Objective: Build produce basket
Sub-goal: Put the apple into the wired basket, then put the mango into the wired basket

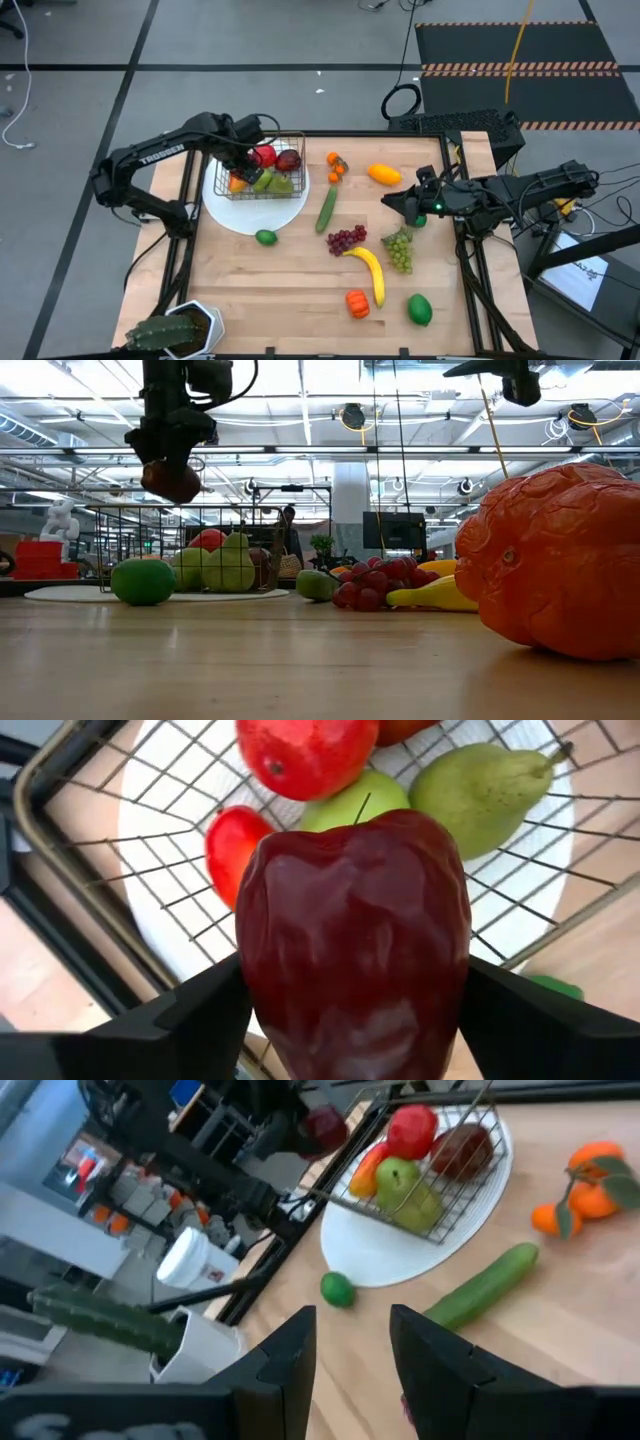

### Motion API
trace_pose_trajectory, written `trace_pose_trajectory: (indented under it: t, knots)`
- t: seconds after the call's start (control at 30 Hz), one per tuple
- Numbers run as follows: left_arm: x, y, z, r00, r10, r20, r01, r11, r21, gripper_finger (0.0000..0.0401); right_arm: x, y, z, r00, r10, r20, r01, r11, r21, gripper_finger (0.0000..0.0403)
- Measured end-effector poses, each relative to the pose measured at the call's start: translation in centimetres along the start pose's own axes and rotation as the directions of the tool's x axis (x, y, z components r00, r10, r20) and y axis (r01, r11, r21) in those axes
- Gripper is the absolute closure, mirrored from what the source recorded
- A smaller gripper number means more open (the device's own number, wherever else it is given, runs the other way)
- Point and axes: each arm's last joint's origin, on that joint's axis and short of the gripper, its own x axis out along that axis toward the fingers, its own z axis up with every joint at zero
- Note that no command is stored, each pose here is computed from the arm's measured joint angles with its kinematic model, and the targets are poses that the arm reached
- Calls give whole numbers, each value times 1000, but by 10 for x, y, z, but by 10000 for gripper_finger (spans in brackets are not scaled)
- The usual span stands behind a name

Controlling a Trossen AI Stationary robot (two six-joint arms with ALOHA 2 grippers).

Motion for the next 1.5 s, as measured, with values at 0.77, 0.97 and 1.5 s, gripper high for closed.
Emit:
trace_pose_trajectory:
  t: [0.77,0.97,1.5]
  knots:
    - [-79,-18,-23,932,-272,242,330,910,-251,159,-5,-1,-17,957,57,-283,-19,991,134,280]
    - [-100,-55,-52,849,-430,308,493,854,-168,216,-10,-8,-27,934,-22,-357,71,990,125,280]
    - [-132,-134,-140,586,-572,575,589,787,183,293,-11,-4,-27,973,-44,-225,59,996,62,197]
